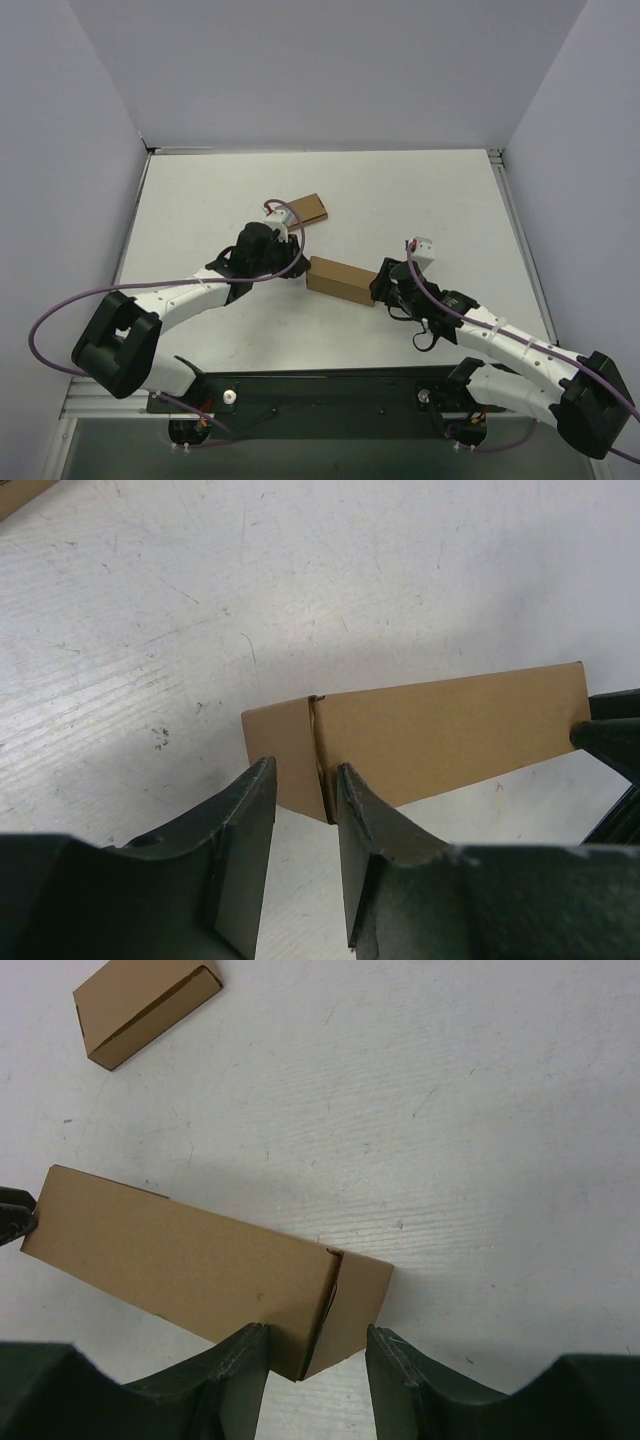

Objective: Fold the paper box

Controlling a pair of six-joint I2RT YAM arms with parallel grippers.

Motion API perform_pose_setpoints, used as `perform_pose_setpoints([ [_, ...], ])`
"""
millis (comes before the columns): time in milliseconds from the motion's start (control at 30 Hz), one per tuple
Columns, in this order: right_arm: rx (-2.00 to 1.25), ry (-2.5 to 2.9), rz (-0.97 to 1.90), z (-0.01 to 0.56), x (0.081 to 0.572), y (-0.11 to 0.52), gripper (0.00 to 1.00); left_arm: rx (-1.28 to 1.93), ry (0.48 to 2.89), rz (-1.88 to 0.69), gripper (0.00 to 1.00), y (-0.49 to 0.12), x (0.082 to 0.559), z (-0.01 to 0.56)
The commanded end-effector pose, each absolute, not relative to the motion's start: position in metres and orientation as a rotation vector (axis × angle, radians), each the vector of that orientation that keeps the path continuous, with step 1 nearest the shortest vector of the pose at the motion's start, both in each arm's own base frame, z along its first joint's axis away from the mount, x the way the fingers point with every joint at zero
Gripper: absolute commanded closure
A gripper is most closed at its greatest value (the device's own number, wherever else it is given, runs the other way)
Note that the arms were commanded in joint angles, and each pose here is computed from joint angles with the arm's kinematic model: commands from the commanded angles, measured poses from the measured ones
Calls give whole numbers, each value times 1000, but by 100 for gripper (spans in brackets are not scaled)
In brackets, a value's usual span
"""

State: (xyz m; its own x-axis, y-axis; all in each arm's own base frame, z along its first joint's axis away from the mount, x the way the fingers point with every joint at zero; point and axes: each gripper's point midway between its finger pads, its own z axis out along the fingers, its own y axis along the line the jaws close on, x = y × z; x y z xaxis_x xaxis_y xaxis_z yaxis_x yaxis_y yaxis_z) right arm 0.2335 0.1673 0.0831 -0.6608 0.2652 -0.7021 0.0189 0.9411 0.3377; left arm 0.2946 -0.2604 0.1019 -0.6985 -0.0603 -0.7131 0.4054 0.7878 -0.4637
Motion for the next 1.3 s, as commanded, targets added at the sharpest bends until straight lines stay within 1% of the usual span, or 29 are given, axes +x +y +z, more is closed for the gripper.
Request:
perform_pose_setpoints([
  [0,166,2417,215,39,205,137,57,268,2422,-656,61,-238,261,45],
  [167,163,2380,274,45,208,143,57,273,2422,-662,62,-237,256,41],
  [267,144,2351,315,53,209,148,55,295,2355,-694,62,-247,263,58],
  [400,115,2310,353,64,207,154,55,352,2277,-652,62,-258,267,81],
  [500,100,2298,380,70,202,158,55,376,2258,-651,62,-265,254,87],
  [733,69,2324,443,77,178,166,55,253,2205,-726,62,-257,224,93],
  [833,71,2337,439,75,169,161,51,210,2194,-759,57,-251,216,99],
  [1000,66,2348,511,71,155,165,42,226,2185,-751,39,-245,212,117],
  [1100,14,2355,547,68,146,174,38,269,2174,-732,34,-245,214,135],
  [1167,-48,2336,526,70,146,179,35,300,2183,-727,32,-243,214,141],
  [1200,-85,2332,515,70,144,182,34,306,2165,-740,31,-245,219,153],
  [1267,-134,2346,467,69,146,185,31,292,2177,-710,30,-235,229,158],
])
